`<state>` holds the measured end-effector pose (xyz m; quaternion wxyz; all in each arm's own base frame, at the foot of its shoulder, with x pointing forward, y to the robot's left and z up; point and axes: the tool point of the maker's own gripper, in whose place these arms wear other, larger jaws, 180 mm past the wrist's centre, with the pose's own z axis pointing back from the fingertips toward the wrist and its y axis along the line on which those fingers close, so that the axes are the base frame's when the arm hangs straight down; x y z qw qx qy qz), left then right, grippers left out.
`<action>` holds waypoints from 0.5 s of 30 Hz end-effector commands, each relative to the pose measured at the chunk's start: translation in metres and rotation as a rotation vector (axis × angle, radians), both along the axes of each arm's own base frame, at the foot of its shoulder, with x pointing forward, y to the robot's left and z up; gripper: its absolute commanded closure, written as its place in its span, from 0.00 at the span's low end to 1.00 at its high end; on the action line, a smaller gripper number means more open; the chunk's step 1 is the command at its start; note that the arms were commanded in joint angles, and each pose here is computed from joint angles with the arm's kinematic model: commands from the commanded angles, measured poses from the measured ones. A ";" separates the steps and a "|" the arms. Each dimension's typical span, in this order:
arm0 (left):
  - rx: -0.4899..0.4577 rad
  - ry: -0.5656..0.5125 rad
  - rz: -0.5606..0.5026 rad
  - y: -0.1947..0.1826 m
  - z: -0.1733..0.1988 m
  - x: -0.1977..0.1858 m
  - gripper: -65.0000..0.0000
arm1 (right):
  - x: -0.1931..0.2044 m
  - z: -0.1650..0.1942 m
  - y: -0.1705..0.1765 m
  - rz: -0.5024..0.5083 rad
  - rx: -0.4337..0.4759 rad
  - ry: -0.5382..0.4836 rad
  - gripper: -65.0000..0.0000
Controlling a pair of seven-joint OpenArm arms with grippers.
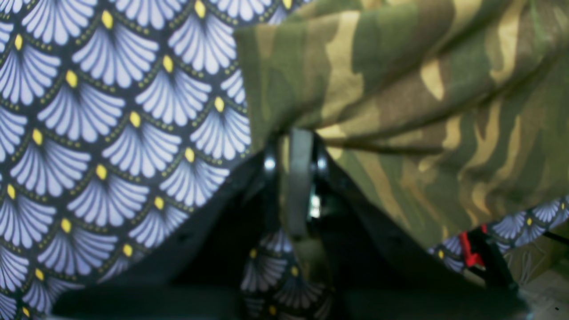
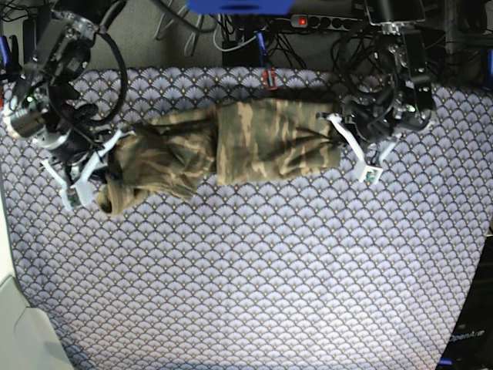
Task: Fold the T-shirt properly
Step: 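Pull the strip's end with the right gripper, rolling it toward the middle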
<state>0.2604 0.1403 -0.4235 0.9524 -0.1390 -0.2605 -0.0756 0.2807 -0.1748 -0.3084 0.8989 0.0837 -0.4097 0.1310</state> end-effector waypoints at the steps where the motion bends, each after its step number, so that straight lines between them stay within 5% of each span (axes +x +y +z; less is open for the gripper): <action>1: 0.020 -0.013 0.004 0.005 0.004 0.004 0.94 | 0.007 0.018 -0.002 -0.003 0.022 -0.079 1.00; 15: 0.044 -0.010 0.001 0.014 0.004 0.003 0.94 | 0.006 0.030 -0.007 -0.039 0.099 -0.159 1.00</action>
